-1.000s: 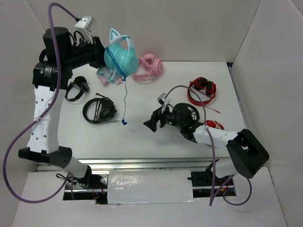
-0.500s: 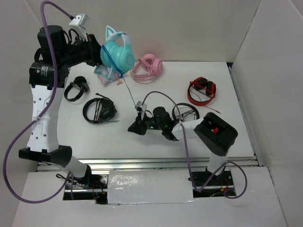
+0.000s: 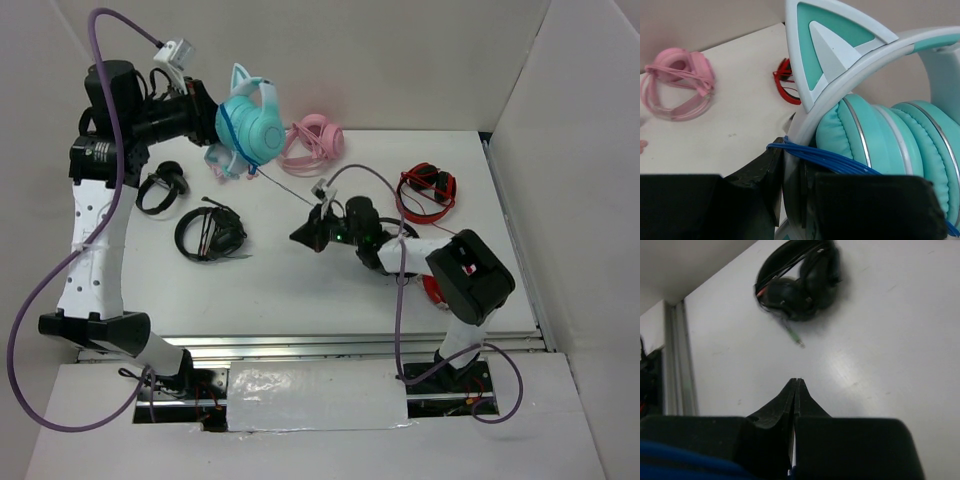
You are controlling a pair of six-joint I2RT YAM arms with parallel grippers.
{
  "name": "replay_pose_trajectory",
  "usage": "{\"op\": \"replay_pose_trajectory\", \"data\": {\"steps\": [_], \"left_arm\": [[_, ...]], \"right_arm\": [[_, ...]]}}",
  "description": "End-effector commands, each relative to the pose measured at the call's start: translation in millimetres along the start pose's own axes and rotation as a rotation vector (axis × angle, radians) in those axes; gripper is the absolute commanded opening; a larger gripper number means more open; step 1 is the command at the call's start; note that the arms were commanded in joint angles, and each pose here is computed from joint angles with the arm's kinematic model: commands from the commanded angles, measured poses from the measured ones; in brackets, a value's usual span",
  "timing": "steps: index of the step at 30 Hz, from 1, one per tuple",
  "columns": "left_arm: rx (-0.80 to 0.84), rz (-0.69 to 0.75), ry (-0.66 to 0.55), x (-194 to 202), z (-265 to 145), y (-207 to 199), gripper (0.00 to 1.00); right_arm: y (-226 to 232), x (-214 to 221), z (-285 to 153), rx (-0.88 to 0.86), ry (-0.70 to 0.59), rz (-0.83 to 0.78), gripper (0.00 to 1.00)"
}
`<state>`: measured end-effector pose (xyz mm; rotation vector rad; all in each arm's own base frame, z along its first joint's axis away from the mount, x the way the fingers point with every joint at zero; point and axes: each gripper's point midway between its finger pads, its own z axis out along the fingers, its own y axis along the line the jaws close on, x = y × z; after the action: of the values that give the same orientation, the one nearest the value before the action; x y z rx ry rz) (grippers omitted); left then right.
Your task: Wrap the headphones
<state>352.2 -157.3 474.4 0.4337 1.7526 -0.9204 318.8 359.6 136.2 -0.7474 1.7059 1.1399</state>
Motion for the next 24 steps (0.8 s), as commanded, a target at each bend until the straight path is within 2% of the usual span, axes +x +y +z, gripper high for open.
{"op": "replay_pose_trajectory", "data": {"steps": [1,5,7,8,10,11,12,13,16,18,19,21,24], "left_arm": [[0.221,0.162,-0.059,-11,-10,-60,0.00],[0.342,0.268,0.005,20,3,-90,0.00],[0.339,0.306,0.028,34,11,-93,0.00],[0.388,0.321,0.055,48,18,-109,0.00],[0.430,0.376,0.099,74,35,-116,0.00],[0.489,0.399,0.135,92,43,-136,0.00],[0.457,0.446,0.157,102,54,-134,0.00],[0.493,0.451,0.230,128,65,-146,0.00],[0.511,0.527,0.346,172,87,-150,0.00],[0.567,0.614,0.411,204,93,-168,0.00],[0.550,0.651,0.473,226,99,-172,0.00],[0.497,0.695,0.520,245,106,-170,0.00],[0.382,0.775,0.510,254,120,-166,0.00]], "right_arm": [[-49,-39,-9,0.155,0.066,-0.002,0.00],[-118,-63,-29,0.395,0.137,0.060,0.00],[-142,-76,-51,0.489,0.155,0.096,0.00],[-148,-83,-60,0.513,0.150,0.081,0.00],[-155,-94,-73,0.539,0.143,0.065,0.00],[-160,-104,-85,0.562,0.133,0.043,0.00],[-166,-107,-92,0.586,0.136,0.040,0.00],[-167,-113,-98,0.596,0.135,0.031,0.00],[-175,-127,-122,0.636,0.155,-0.028,0.00],[-176,-137,-134,0.643,0.167,-0.090,0.00],[-174,-140,-141,0.642,0.183,-0.128,0.00],[-175,-148,-151,0.668,0.175,-0.131,0.00],[-176,-156,-171,0.724,0.148,-0.095,0.00]]}}
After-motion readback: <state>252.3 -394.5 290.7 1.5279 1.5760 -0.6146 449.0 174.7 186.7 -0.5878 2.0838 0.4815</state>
